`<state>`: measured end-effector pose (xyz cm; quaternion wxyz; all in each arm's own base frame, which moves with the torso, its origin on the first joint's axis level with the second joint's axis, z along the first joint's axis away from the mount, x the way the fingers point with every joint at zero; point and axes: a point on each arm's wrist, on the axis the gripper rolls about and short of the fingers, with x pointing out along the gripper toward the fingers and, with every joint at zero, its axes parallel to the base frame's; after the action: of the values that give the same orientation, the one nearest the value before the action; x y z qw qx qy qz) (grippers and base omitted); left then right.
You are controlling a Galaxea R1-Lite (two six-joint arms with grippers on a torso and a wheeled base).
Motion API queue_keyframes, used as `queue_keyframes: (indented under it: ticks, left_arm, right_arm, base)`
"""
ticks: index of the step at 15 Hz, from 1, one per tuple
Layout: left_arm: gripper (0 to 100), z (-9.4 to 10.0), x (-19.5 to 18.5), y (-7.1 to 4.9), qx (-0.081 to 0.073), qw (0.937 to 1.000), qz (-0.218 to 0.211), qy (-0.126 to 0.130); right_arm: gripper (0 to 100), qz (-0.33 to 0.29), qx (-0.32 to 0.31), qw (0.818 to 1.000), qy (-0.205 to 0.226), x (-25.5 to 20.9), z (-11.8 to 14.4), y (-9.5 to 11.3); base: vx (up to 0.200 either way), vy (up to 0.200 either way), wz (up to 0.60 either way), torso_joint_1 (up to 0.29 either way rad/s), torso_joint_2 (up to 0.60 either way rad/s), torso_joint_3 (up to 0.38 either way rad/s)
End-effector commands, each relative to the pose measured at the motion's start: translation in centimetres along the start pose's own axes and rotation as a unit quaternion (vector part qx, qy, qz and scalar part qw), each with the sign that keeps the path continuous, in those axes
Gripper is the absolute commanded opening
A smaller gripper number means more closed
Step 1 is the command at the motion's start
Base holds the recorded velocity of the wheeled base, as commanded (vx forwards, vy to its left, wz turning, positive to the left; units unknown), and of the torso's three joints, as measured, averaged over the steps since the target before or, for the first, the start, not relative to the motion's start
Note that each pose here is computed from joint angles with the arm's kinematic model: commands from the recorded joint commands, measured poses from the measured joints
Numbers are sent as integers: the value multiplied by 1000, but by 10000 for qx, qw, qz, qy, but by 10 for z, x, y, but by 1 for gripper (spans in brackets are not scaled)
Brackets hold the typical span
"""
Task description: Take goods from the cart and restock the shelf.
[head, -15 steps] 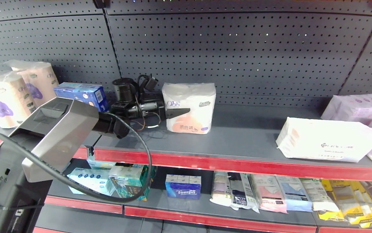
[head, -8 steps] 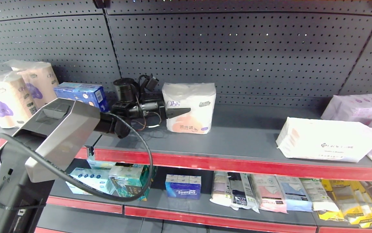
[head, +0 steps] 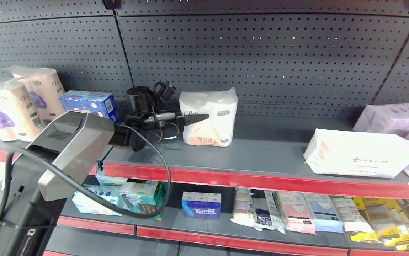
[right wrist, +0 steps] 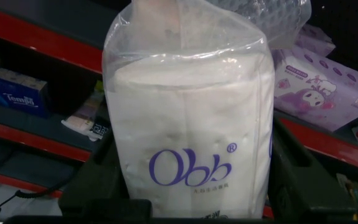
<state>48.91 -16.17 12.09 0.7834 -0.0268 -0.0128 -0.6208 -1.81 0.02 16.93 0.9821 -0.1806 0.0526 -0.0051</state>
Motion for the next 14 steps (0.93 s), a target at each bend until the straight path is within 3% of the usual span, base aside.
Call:
queue_keyframes:
  ticks: [1,6,11,14]
  left_arm:
    - [0,-2,1,0,-28,10000,-1,14]
    - [0,2,0,-1,19,10000,-4,-12]
    - [0,21,-3,-9,85,9999,-10,-53]
    - [0,24,-5,-13,-45,10000,2,-24]
  right_arm:
    - [0,7,-3,10000,19,1,0,0]
    - [0,21,-4,10000,55,2,-1,0]
    - [0,24,4,10000,62,2,-1,0]
    - [0,29,4,10000,77,2,-1,0]
  base:
    - [0,0,0,0,0,0]
    - [0,0,0,0,0,0]
    - [0,0,0,0,0,0]
    - [0,0,0,0,0,0]
